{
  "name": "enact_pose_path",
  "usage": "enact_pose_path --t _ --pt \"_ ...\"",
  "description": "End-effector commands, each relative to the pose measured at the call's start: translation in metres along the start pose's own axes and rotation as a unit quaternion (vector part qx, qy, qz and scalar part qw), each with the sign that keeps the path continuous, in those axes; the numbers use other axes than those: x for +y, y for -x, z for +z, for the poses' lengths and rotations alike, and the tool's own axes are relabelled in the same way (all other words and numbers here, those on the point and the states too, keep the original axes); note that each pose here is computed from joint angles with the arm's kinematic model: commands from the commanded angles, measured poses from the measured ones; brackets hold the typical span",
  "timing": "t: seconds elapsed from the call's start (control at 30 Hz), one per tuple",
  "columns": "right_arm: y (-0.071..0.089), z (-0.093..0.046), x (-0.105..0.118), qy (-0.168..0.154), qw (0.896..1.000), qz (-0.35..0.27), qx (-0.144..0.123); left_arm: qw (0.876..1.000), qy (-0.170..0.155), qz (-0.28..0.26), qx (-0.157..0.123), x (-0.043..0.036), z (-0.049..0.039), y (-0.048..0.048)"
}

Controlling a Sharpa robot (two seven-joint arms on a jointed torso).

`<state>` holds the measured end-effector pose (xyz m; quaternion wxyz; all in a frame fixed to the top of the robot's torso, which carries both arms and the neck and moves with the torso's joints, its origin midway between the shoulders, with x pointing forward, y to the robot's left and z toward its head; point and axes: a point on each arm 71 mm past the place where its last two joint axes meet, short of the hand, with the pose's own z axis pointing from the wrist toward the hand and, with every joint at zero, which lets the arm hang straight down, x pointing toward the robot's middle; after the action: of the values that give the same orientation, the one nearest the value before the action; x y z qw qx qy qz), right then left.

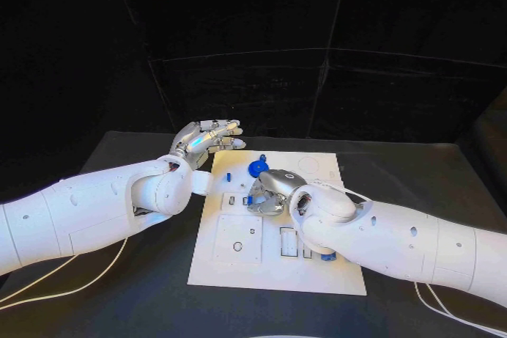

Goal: Assemble the parts on the task board

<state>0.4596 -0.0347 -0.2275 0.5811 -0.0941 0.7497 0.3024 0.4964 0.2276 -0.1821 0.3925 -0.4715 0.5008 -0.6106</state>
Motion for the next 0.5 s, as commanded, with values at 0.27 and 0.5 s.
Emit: enact_pose_path --t 0.27,0.5 --pt "-0.0014 0.0003 -0.0022 -0.009 1.000 -0.001 -0.004 1.000 -0.005 -0.002 0.007 -0.0012 0.0008 -0.0013" --pt "-0.0004 0.0000 -0.0017 -0.009 1.000 0.002 -0.011 1.000 -0.005 -0.002 0.007 -0.0013 0.0008 -0.0013"
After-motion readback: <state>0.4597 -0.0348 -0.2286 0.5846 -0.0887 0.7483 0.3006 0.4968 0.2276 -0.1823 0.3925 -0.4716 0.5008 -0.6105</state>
